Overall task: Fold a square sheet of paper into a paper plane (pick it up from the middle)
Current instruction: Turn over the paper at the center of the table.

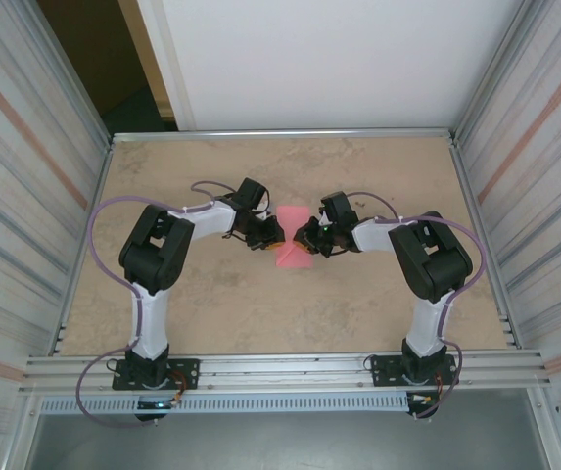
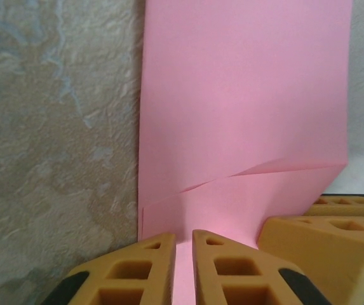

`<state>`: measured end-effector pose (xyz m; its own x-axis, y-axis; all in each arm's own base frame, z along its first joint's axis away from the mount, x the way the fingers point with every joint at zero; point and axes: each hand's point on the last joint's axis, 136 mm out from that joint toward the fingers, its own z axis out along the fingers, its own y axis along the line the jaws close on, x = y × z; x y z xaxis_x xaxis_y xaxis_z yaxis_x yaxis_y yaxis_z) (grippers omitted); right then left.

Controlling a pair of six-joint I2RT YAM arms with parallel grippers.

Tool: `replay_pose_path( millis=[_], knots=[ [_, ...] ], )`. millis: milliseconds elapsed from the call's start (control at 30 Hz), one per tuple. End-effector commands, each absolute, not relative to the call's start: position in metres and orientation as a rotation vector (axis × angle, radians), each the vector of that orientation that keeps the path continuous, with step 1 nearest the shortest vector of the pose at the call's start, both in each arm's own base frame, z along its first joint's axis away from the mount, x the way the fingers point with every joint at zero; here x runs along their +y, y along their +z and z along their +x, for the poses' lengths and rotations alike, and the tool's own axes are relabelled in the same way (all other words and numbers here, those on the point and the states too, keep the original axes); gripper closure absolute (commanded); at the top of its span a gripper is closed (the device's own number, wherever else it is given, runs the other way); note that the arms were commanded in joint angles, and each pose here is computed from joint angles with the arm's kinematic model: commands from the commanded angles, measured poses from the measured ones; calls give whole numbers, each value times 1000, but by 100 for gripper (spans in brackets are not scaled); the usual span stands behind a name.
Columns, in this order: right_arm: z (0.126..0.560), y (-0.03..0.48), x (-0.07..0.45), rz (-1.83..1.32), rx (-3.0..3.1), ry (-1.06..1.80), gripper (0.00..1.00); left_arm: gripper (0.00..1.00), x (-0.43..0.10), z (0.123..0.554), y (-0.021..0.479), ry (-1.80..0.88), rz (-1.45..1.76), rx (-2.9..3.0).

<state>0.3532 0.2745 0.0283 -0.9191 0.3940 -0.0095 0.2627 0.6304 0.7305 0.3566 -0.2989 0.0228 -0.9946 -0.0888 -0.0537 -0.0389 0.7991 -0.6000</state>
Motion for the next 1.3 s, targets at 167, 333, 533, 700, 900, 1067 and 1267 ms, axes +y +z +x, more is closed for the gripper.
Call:
replay_pose_path(
  millis=[167,333,533,700,900,1067,1267],
  knots=[
    [358,33,284,435,2654,1180,89,75,-282,367,61,-984,-177,2829],
    [367,52,283,379,2594,1172,94,65,-262,371,76,-1056,-264,2748],
    [384,113,279,276,2423,1272,95,45,-250,371,129,-1269,-204,2527],
    [393,170,274,228,2271,1427,95,25,-259,366,170,-1450,-160,2365],
    [395,232,271,168,2125,1592,95,13,-268,364,226,-1618,-114,2179],
    [392,264,277,130,2058,1698,94,10,-282,358,241,-1676,-73,2159],
    [388,286,280,123,2010,1788,94,11,-303,352,260,-1763,-39,2086]
  ],
)
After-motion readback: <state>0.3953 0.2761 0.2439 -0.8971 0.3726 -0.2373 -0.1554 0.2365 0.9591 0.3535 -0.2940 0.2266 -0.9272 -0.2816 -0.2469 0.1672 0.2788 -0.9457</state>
